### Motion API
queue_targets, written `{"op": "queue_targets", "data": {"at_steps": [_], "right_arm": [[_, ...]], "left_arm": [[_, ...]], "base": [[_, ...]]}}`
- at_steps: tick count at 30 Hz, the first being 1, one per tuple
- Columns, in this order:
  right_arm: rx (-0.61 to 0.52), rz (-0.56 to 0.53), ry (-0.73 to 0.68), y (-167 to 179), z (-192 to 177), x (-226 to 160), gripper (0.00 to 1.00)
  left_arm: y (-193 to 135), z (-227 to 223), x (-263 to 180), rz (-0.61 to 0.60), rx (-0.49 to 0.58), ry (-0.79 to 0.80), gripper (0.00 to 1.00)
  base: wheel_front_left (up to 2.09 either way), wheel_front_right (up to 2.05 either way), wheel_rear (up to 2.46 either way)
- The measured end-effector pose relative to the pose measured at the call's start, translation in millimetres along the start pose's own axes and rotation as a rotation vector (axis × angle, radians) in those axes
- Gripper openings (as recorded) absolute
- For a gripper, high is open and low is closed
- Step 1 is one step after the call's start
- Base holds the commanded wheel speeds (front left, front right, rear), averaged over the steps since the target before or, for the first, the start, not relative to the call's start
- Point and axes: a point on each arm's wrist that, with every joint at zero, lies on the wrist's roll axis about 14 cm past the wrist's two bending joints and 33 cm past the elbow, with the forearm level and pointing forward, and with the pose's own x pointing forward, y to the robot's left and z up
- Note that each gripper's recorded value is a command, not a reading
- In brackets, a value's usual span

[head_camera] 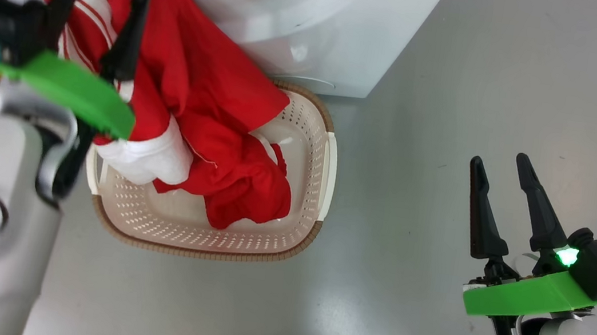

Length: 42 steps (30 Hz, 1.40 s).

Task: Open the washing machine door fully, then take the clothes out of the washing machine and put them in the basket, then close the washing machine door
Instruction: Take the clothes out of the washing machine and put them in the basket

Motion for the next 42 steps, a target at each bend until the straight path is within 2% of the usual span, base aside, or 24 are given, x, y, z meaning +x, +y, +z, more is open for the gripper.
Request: {"op": "queue_targets", "data": {"at_steps": [6,15,30,31,32,33,34,35,36,42], "right_arm": [[-0.001,0.000,-0.004,-1,1,4,1.00],[-0.005,-0.005,-0.006,-4,1,5,1.00],[-0.010,-0.026,-0.009,-12,5,0,1.00],[-0.010,-0.026,-0.010,-12,5,0,1.00],[-0.009,-0.026,-0.010,-12,5,0,1.00],[-0.009,-0.026,-0.010,-12,5,0,1.00],[-0.009,-0.026,-0.010,-12,5,0,1.00],[-0.009,-0.025,-0.011,-11,5,0,1.00],[-0.009,-0.024,-0.011,-11,5,1,1.00],[-0.007,-0.019,-0.015,-9,6,1,1.00]], "left_arm": [[-4,-11,26,-0.026,0.010,0.121,1.00],[-17,-21,56,-0.061,0.018,0.212,1.00],[-12,-54,67,-0.042,0.031,0.358,1.00],[-12,-54,67,-0.039,0.028,0.355,0.64],[-11,-54,67,-0.037,0.029,0.352,0.44],[-11,-54,67,-0.038,0.029,0.351,0.44],[-11,-54,67,-0.038,0.029,0.351,0.31],[-12,-54,67,-0.038,0.022,0.348,0.09],[-12,-55,66,-0.039,0.021,0.348,0.00],[-10,-48,66,-0.036,0.024,0.284,0.00]], "base": [[0.00,0.00,0.00],[0.00,0.00,0.00],[0.00,0.00,0.00],[0.00,0.00,0.00],[0.00,0.00,0.00],[0.00,0.00,0.00],[0.00,0.00,0.00],[0.00,0.00,0.00],[0.00,0.00,0.00],[0.00,0.00,0.00]]}}
